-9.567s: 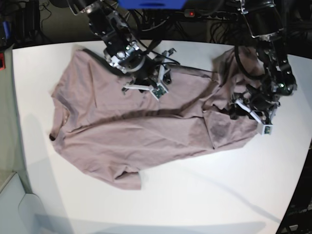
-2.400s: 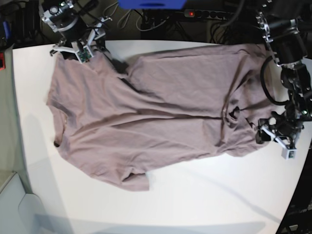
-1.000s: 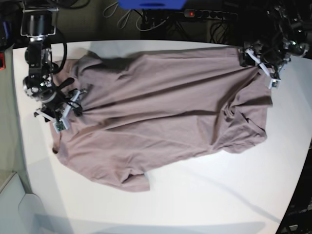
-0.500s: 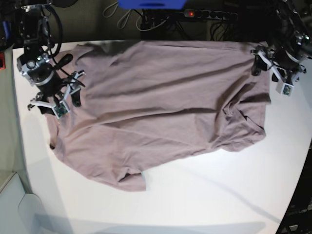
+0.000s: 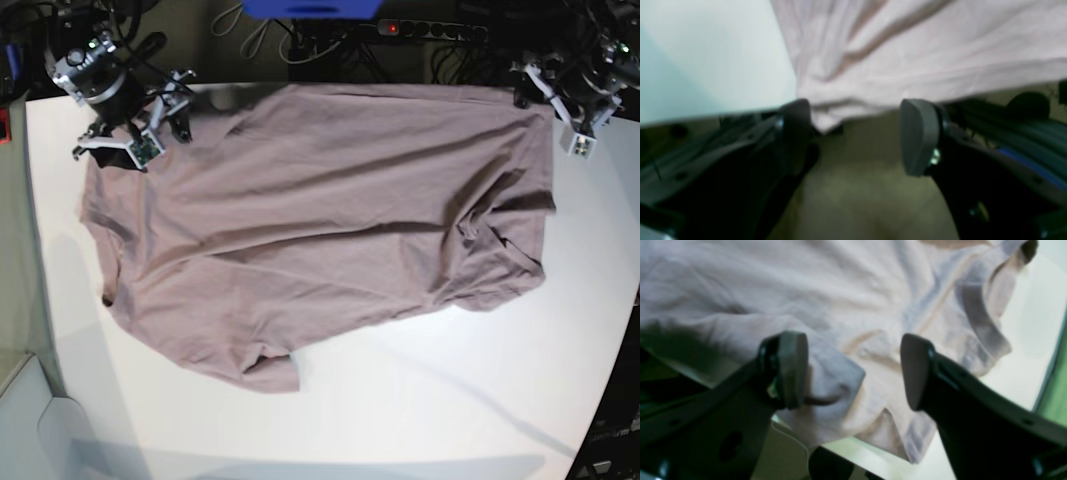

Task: Layout the t-shirt on the table in an organized manner, then fold the t-shirt properly
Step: 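Grasp the shirt's shoulder corners with both grippers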

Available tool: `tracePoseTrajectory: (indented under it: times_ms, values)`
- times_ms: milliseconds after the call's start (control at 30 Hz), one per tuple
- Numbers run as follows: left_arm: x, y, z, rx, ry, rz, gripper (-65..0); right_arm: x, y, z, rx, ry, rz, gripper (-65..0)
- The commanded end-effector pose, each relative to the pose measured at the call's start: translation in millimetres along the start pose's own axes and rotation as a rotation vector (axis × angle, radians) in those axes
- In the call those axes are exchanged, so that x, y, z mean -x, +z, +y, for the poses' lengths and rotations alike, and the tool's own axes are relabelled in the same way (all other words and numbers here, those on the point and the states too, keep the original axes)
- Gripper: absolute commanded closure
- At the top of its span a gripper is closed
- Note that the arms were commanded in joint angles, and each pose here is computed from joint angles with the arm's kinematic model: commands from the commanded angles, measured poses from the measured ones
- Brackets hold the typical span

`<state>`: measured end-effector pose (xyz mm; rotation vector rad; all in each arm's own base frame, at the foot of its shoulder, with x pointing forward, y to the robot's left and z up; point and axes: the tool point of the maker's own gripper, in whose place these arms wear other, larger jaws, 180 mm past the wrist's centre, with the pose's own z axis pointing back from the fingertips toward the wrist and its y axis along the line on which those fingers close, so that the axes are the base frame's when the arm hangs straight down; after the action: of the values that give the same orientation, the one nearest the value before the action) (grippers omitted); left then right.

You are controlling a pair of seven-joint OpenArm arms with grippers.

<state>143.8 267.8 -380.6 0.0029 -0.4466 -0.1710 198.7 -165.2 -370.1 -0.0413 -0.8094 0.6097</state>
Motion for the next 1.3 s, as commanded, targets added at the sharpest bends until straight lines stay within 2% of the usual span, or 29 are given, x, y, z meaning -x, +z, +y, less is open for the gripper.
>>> tracePoseTrajectory:
  times_ms: [0,67,200,500,633,833,1100,1267]
  values:
    - [2,4,10,-0.051,-0.019,0.022,-41.2,-4,5,0,0.002,0.004,-0.022,-43.8]
    - [10,3,16,-0.09,-0.028,0.057,-41.2,1,7,4,-0.008,0.0,-0.01,-43.8]
    - [15,-11,17,-0.101,0.008,0.088,-41.2,6,7,7,-0.015,-0.004,0.003,-43.9]
    - [52,-55,12,-0.005,0.132,0.214,-40.8,24,-4,5,-0.021,-0.029,0.049,-43.7]
    - [63,-65,7,0.028,0.164,0.246,-40.6,38,-8,8,-0.033,-0.047,0.079,-43.6]
    - [44,-81,-20,0.094,0.088,0.175,-28.9,45,-16,14,-0.04,-0.086,0.095,-43.6]
    - [50,-89,-29,0.126,0.107,0.187,-25.9,46,-16,17,-0.044,-0.097,0.095,-43.5]
    - [45,-84,-25,0.113,0.093,0.176,-10.9,46,-16,18,-0.045,-0.1,0.096,-43.5]
